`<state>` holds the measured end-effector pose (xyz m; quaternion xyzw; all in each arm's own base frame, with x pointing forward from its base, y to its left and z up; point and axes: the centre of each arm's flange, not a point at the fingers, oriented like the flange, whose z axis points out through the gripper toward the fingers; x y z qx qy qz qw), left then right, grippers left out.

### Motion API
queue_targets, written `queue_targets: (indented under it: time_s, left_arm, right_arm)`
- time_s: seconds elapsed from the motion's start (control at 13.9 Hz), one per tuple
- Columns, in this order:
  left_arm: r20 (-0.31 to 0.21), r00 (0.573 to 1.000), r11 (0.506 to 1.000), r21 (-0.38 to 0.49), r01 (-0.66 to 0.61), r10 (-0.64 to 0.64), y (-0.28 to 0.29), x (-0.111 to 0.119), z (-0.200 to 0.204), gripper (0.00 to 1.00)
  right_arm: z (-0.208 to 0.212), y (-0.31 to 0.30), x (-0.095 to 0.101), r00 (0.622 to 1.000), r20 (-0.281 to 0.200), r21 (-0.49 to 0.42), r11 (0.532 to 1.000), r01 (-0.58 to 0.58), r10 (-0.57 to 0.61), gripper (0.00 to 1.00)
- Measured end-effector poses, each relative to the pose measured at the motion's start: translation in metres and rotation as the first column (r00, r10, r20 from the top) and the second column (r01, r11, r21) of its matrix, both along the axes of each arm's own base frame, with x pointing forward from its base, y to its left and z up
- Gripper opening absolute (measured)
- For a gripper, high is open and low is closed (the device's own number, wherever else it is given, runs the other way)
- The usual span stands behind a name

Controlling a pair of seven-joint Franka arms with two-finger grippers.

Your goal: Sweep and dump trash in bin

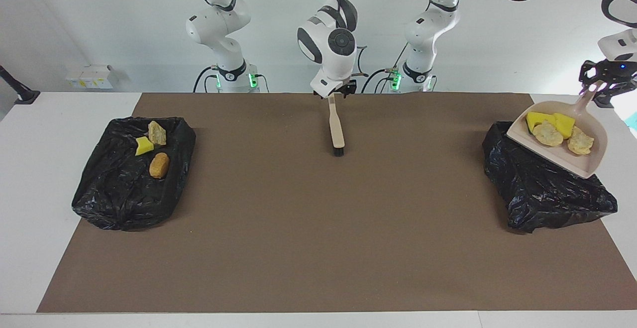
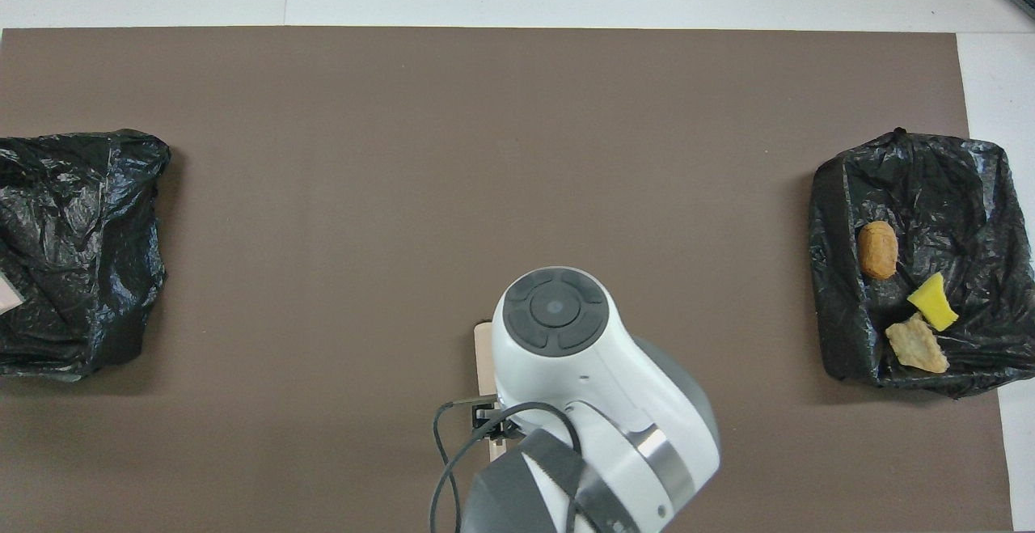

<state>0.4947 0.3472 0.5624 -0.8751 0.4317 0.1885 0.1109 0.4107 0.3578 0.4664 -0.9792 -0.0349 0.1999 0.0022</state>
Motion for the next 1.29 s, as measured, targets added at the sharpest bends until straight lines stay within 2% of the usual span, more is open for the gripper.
queue_targets:
  time_s: [0.14, 0.58, 0.72, 0.93, 1.08, 1.29]
  left_arm:
    - [-0.045, 0.997, 0.992, 0.104, 0.072, -0.068, -0.012, 0.016, 0.005, 0.32]
    - [-0.136, 0.969, 0.941, 0.243, 0.234, -0.206, -0.071, 0.054, 0.015, 0.32]
    - [-0.145, 0.968, 0.937, 0.256, 0.238, -0.206, -0.07, 0.053, 0.016, 0.32]
    - [-0.167, 0.964, 0.931, 0.272, 0.245, -0.205, -0.068, 0.052, 0.014, 0.32]
    - [-0.213, 0.952, 0.904, 0.322, 0.281, -0.219, -0.073, 0.056, 0.014, 0.32]
    - [-0.31, 0.92, 0.852, 0.385, 0.353, -0.241, -0.109, 0.07, 0.017, 0.32]
  right_arm:
    - [0.024, -0.027, 0.019, 0.999, -0.002, 0.005, 0.999, -0.038, 0.038, 1.0]
    - [0.083, -0.126, 0.074, 0.986, 0.03, 0.036, 0.985, -0.167, 0.166, 1.0]
    - [0.096, -0.164, 0.088, 0.975, 0.066, 0.011, 0.977, -0.215, 0.213, 1.0]
    - [0.11, -0.212, 0.102, 0.96, 0.107, -0.072, 0.965, -0.252, 0.259, 1.0]
    - [0.123, -0.249, 0.114, 0.961, 0.155, -0.094, 0.972, -0.216, 0.229, 1.0]
    - [0.134, -0.298, 0.13, 0.961, 0.229, -0.097, 0.986, -0.136, 0.155, 1.0]
